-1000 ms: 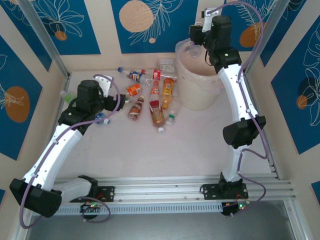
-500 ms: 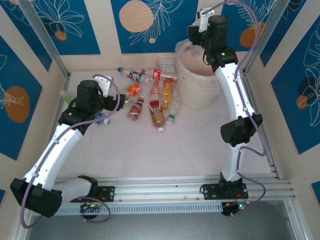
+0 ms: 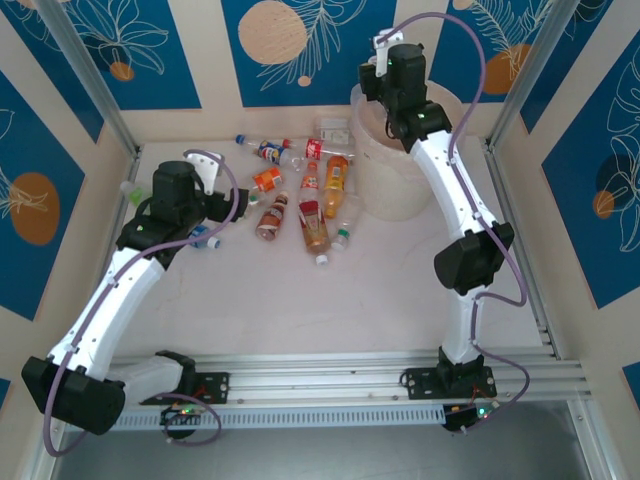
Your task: Put the plastic bottles in the bin
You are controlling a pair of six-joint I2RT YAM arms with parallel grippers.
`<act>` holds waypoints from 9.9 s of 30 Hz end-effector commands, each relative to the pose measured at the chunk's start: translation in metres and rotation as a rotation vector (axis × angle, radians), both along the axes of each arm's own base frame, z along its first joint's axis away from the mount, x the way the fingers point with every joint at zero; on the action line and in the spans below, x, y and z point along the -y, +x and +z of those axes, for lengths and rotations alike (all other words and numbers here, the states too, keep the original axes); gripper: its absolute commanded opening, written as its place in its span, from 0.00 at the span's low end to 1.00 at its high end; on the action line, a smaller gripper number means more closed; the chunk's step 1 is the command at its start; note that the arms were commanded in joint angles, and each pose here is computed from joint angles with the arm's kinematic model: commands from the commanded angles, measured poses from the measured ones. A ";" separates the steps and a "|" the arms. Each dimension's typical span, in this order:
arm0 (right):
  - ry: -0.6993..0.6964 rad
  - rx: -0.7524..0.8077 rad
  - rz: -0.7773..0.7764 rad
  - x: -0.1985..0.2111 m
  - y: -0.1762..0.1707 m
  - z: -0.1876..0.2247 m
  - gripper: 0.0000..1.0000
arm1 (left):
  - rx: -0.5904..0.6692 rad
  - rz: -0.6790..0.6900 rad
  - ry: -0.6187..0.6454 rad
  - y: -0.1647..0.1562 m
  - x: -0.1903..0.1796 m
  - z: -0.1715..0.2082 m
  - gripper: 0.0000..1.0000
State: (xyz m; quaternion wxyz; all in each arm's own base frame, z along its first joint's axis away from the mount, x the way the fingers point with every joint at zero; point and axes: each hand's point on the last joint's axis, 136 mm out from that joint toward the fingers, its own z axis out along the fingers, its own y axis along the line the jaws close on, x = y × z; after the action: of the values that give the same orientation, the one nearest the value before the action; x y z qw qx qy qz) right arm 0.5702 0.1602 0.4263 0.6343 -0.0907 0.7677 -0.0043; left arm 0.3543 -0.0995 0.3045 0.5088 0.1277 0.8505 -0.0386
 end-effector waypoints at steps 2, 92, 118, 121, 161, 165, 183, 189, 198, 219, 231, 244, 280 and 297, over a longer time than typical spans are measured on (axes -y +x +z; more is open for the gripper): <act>-0.002 0.008 -0.076 0.012 0.007 -0.008 0.00 | 0.007 -0.002 0.006 -0.004 -0.007 -0.002 1.00; 0.137 -0.277 0.118 -0.053 -0.194 -0.082 0.99 | -0.460 0.754 -0.550 0.052 -0.145 -0.202 0.94; 0.144 -0.282 0.087 -0.048 -0.195 -0.090 0.99 | -0.569 0.758 -0.539 0.070 -0.145 -0.254 0.61; 0.150 -0.284 0.094 -0.050 -0.195 -0.090 0.99 | -0.557 0.750 -0.548 0.070 -0.144 -0.249 0.56; 0.366 -0.420 0.055 -0.016 -0.227 -0.109 0.99 | -0.118 0.057 -0.477 0.040 -0.002 -0.036 0.39; 0.438 -0.432 0.100 -0.011 -0.234 -0.102 0.99 | -0.055 -0.118 -0.446 0.035 0.034 -0.026 0.35; 0.632 -0.500 0.679 -0.098 -0.265 -0.038 0.99 | 0.260 -0.762 -0.404 -0.019 0.140 0.044 0.35; 0.573 -0.524 0.731 -0.130 -0.260 -0.039 0.99 | 0.273 -0.839 -0.386 -0.030 0.158 0.050 0.36; 0.456 -0.569 0.761 -0.169 -0.243 -0.051 0.99 | 0.263 -0.956 -0.357 -0.048 0.178 0.053 0.38; 0.425 -0.438 0.586 -0.138 -0.212 -0.031 0.39 | 0.316 -0.868 -0.338 -0.052 0.168 0.074 1.00; 0.313 -0.062 0.219 -0.027 -0.122 0.055 0.40 | 0.276 -0.439 -0.285 -0.034 0.106 0.064 1.00; 0.058 0.054 -0.014 0.008 -0.004 0.044 0.40 | 0.215 -0.311 -0.248 -0.015 0.091 0.041 1.00; 0.100 -0.293 -0.111 0.062 0.052 -0.110 0.79 | 0.132 -0.026 -0.261 0.016 0.045 0.002 1.00; 0.062 -0.203 -0.063 0.043 0.010 -0.038 0.99 | 0.123 0.096 -0.275 0.019 0.023 -0.005 1.00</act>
State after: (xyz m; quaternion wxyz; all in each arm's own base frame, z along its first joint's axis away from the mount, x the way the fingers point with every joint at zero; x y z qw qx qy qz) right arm 0.6092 0.1106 0.3194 0.5075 -0.0379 0.8608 0.0048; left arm 0.3733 -0.1358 0.2996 0.5715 0.0496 0.8085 -0.1309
